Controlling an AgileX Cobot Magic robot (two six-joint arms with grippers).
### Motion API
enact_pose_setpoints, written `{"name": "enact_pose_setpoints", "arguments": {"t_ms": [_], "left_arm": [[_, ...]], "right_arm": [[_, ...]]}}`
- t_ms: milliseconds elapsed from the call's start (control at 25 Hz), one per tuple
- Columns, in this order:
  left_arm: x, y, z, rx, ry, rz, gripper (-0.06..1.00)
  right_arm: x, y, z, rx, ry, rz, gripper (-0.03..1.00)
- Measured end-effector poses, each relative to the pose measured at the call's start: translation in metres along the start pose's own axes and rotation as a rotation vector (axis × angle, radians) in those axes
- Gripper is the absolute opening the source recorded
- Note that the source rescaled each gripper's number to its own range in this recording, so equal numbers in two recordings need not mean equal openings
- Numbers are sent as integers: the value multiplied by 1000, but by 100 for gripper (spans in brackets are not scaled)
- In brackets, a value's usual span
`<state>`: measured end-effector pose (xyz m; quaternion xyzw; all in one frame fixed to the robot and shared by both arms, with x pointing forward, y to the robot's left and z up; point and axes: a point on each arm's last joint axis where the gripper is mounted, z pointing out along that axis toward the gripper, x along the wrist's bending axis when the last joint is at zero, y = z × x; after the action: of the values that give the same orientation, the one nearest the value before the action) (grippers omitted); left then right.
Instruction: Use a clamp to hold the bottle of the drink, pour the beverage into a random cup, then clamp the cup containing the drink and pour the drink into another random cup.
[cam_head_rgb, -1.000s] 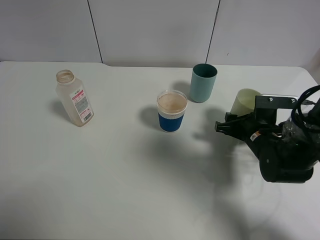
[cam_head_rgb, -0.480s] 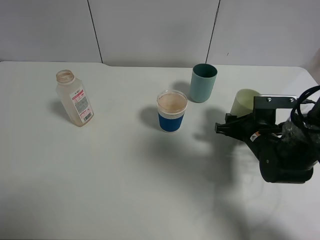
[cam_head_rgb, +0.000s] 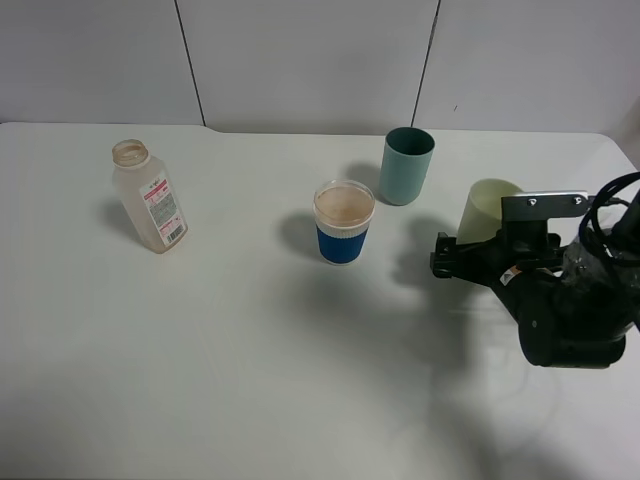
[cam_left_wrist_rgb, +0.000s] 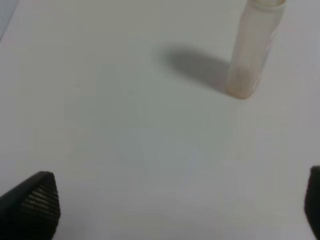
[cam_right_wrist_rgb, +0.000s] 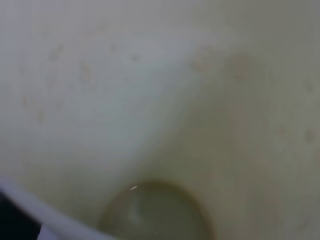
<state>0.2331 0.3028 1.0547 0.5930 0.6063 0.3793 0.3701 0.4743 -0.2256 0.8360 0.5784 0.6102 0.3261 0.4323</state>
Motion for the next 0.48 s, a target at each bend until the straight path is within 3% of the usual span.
{"name": "enact_pose_setpoints", "arguments": {"t_ms": [240, 480], "left_arm": [[0, 0, 0, 0, 0, 0, 99], [0, 0, 0, 0, 0, 0, 99]], "right_arm": [[0, 14, -5, 10, 22, 32, 100], [-3, 50, -22, -37, 54, 79, 100]]}}
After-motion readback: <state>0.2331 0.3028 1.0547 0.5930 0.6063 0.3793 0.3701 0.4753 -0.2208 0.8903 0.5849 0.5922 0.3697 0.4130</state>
